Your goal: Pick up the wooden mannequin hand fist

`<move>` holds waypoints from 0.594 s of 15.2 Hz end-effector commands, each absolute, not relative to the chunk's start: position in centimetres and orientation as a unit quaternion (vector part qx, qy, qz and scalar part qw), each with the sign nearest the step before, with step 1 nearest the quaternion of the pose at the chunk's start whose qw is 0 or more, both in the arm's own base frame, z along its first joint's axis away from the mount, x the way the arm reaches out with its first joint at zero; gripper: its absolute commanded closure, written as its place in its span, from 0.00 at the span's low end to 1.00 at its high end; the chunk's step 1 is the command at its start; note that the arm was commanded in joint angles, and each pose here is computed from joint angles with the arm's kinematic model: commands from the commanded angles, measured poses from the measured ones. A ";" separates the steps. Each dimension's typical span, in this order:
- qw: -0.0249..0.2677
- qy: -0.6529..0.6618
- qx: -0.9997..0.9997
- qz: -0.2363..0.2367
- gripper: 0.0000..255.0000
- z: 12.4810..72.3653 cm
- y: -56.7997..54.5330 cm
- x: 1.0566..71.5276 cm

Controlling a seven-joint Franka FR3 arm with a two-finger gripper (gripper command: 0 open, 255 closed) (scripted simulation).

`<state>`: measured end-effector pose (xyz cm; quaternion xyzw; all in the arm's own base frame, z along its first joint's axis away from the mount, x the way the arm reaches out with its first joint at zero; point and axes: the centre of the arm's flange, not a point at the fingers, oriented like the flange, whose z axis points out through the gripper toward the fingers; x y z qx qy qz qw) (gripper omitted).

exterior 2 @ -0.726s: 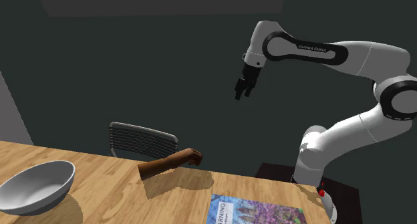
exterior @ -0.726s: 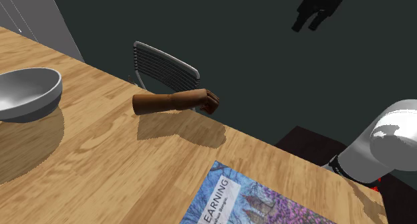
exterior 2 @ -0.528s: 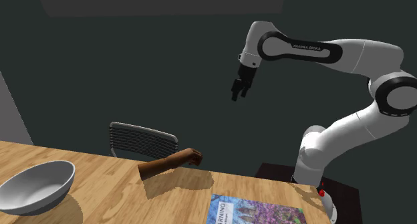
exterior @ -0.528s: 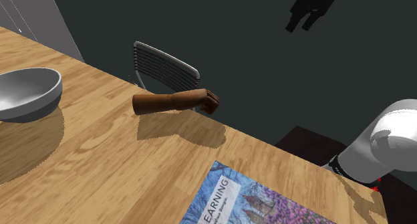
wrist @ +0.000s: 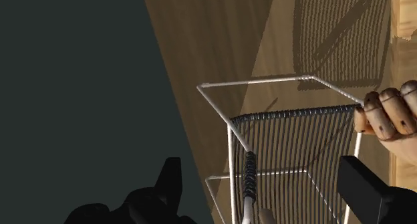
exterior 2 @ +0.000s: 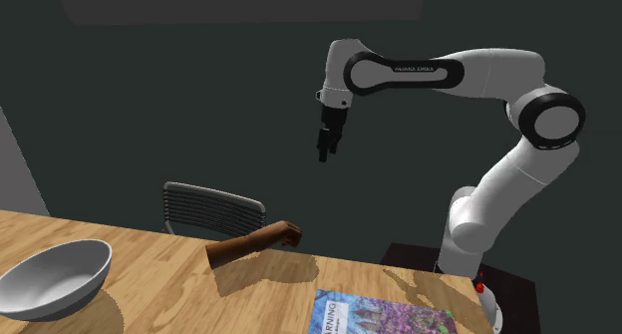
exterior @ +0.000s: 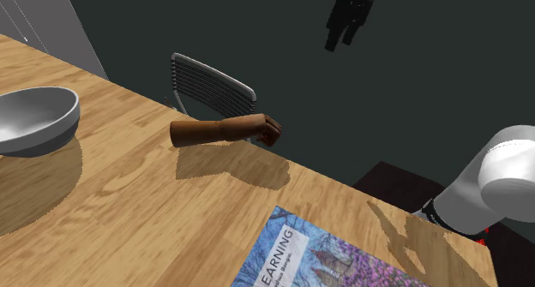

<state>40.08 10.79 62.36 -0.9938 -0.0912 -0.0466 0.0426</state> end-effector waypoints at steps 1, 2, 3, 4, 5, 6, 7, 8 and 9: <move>0.042 -0.123 -0.991 -0.032 0.00 61.5 13.1 42.1; 0.042 -0.138 -0.989 -0.024 0.00 61.1 14.2 42.9; 0.041 -0.153 -0.987 -0.017 0.00 60.7 15.4 43.7; 0.041 -0.169 -0.985 -0.010 0.00 60.2 16.6 44.5; 0.041 -0.184 -0.982 -0.003 0.00 59.8 17.8 45.2; 0.040 -0.199 -0.979 0.005 0.00 59.4 19.0 45.8; 0.040 -0.214 -0.976 0.012 0.00 58.9 20.3 46.4; 0.039 -0.229 -0.972 0.019 0.00 58.4 21.5 47.0; 0.039 -0.244 -0.969 0.027 0.00 57.9 22.8 47.5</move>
